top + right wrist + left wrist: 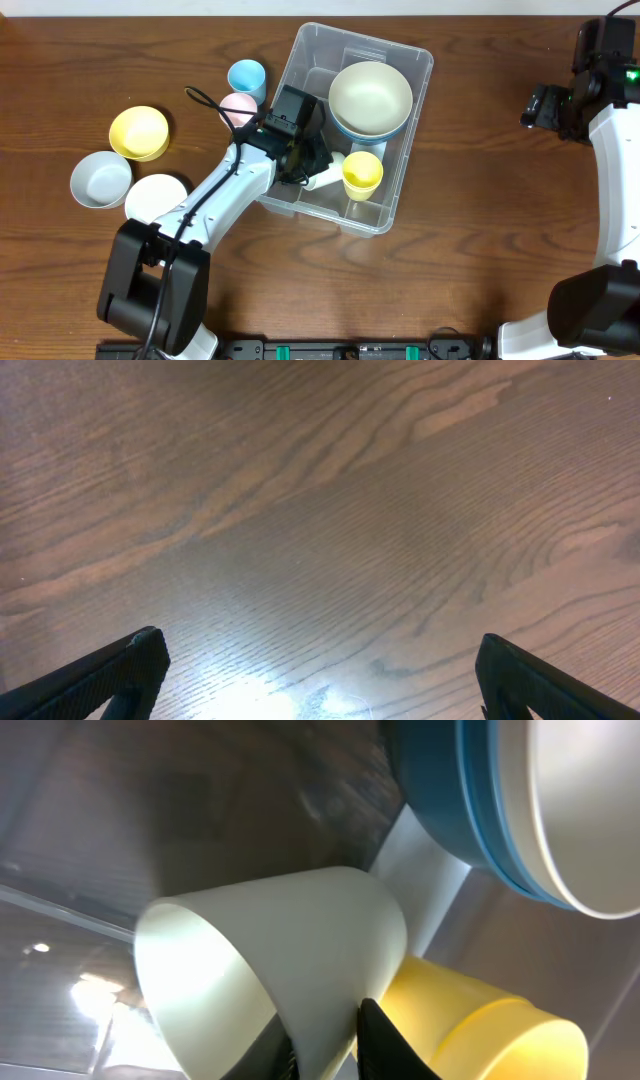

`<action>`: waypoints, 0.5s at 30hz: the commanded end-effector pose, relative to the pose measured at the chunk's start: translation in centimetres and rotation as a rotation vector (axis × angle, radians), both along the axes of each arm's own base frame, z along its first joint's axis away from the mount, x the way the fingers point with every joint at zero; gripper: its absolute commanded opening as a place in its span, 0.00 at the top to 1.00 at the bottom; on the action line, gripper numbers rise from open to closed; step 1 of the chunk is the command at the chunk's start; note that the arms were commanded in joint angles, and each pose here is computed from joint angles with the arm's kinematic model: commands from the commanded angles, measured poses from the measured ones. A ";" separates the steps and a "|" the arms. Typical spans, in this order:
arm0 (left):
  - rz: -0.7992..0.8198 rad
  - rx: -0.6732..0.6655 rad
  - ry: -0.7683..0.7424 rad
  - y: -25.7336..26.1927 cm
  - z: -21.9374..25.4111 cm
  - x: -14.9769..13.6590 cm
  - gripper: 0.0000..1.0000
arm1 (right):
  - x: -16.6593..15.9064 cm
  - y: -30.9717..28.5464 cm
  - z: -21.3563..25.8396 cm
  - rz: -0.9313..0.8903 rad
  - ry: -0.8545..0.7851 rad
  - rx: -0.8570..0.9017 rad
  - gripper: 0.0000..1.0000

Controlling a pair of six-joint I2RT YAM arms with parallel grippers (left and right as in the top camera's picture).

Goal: Pack container

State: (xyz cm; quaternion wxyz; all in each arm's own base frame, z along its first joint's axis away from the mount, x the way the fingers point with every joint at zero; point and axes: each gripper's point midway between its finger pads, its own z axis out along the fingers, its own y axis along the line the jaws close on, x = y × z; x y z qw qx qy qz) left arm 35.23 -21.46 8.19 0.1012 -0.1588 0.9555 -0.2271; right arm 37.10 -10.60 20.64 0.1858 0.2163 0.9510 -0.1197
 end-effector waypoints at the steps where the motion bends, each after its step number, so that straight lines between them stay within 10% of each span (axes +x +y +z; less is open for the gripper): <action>1: 0.002 0.009 0.020 0.1 -0.8 -0.3 0.85 | 0.0 -0.2 1.0 -0.019 -0.033 0.000 0.01; 15: -0.128 0.032 -0.079 -0.3 0.3 0.6 0.94 | 0.0 -0.2 1.0 -0.019 -0.034 0.000 0.01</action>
